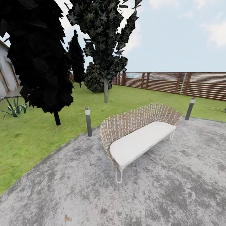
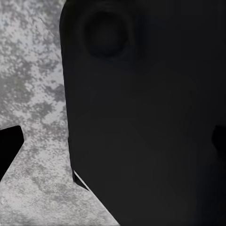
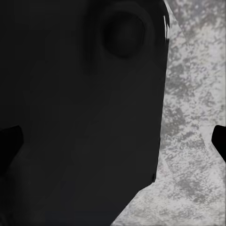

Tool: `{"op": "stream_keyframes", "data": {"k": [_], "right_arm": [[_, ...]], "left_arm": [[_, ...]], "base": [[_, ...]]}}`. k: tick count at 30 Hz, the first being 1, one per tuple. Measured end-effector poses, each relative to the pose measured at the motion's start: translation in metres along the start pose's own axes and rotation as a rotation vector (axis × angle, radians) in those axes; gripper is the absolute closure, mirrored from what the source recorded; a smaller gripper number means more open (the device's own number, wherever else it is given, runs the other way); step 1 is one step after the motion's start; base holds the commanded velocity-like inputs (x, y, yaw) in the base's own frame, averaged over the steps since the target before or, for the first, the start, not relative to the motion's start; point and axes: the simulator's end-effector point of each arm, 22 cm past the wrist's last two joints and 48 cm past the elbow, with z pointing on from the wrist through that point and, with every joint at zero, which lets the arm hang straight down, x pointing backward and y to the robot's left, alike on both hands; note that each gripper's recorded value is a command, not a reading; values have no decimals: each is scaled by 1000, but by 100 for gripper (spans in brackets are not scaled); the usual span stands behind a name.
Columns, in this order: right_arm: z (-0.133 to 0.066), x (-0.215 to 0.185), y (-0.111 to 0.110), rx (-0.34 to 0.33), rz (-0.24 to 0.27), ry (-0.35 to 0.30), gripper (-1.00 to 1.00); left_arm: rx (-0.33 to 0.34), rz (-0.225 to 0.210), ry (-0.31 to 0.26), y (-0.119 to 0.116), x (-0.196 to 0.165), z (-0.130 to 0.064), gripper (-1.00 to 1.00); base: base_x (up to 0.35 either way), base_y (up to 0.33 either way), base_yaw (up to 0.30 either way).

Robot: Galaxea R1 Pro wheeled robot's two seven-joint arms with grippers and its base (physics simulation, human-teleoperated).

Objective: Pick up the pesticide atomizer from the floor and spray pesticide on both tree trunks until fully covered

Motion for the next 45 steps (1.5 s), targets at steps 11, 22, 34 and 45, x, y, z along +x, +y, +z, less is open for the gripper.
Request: {"op": "stream_keyframes", "data": {"k": [11,22,34,45], "right_arm": [[0,-18,8,-7,-2,-37,-100],[-4,-53,-28,39,0,-143,-100],[-103,-282,-90,127,-40,-800,-100],[-148,-365,-76,106,-36,-948,-100]], "left_arm": [[-16,-11,-9,7,-4,0,-100],[-51,-4,-114,29,-45,-3,-100],[-94,-7,-558,61,-244,-52,-100],[-79,-12,-738,49,-343,-98,-100]], "base": [[0,0,0],[0,0,0],[0,0,0],[0,0,0]]}}
